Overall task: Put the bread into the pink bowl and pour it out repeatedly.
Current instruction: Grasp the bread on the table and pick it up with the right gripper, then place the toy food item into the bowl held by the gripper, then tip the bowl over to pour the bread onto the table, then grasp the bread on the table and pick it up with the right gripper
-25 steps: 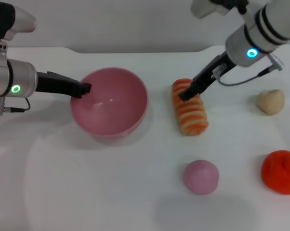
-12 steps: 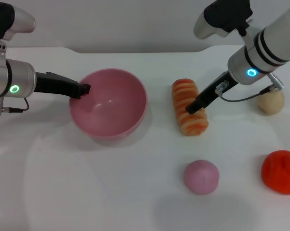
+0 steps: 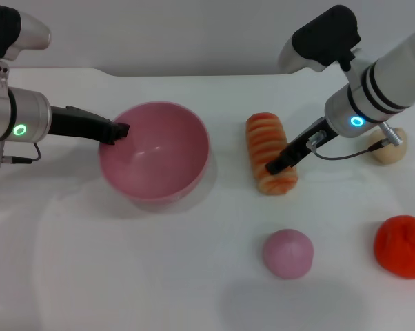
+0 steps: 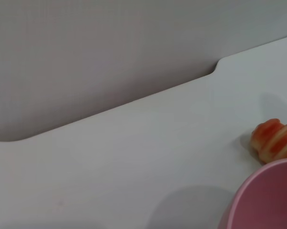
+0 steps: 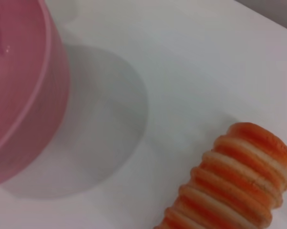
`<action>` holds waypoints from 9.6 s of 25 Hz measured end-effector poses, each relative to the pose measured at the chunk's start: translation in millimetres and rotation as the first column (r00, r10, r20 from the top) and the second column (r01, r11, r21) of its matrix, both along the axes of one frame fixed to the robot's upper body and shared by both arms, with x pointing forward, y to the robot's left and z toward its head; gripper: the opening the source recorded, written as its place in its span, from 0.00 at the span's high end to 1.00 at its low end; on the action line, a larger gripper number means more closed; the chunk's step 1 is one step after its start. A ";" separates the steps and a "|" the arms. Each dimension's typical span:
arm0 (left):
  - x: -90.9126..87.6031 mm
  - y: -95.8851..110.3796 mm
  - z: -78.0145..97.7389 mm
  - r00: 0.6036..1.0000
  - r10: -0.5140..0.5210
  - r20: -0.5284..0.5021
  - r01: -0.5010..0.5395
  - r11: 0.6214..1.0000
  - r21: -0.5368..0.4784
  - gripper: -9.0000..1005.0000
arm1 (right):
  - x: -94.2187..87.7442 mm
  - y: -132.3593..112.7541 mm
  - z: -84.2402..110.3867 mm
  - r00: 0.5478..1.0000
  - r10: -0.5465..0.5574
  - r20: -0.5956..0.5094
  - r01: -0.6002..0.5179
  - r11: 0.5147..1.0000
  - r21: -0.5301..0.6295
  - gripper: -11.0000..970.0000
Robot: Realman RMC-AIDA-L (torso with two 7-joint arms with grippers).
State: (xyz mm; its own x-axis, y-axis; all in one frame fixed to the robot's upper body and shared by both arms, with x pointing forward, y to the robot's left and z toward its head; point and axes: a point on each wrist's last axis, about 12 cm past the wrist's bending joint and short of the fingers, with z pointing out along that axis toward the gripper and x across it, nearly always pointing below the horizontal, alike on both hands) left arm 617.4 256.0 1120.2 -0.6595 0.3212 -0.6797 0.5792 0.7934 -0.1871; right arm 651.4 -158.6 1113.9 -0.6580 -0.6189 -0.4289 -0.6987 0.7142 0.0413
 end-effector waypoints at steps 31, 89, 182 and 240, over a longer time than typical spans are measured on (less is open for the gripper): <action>-2.2 -3.3 -3.0 1.000 -0.012 -0.005 0.012 1.000 -0.004 0.94 | 0.2 5.5 -7.9 0.999 -0.007 0.046 0.006 1.000 0.021 0.48; -0.8 -3.0 -1.5 1.000 -0.010 -0.001 0.010 1.000 -0.003 0.94 | 22.3 5.3 78.1 0.904 -0.081 0.420 -0.025 0.970 0.240 0.84; 1.6 -140.7 -10.8 0.745 -0.369 0.556 0.173 0.912 0.373 0.94 | -93.3 -122.7 17.3 -0.081 -0.590 0.803 -0.205 0.798 0.566 0.41; 44.6 -14.3 69.0 0.985 0.037 0.166 -0.009 0.986 -0.166 0.94 | 10.7 -96.4 -11.8 0.559 -0.647 0.519 0.332 0.748 0.575 0.41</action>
State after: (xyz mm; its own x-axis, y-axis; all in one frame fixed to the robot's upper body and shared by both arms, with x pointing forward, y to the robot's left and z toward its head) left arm 662.0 241.7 1189.2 -0.5376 0.1815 -0.8235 0.5951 0.7736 -0.2179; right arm 662.0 -255.1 1102.1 -0.2471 0.0270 -0.9686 -0.1848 0.9800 0.0744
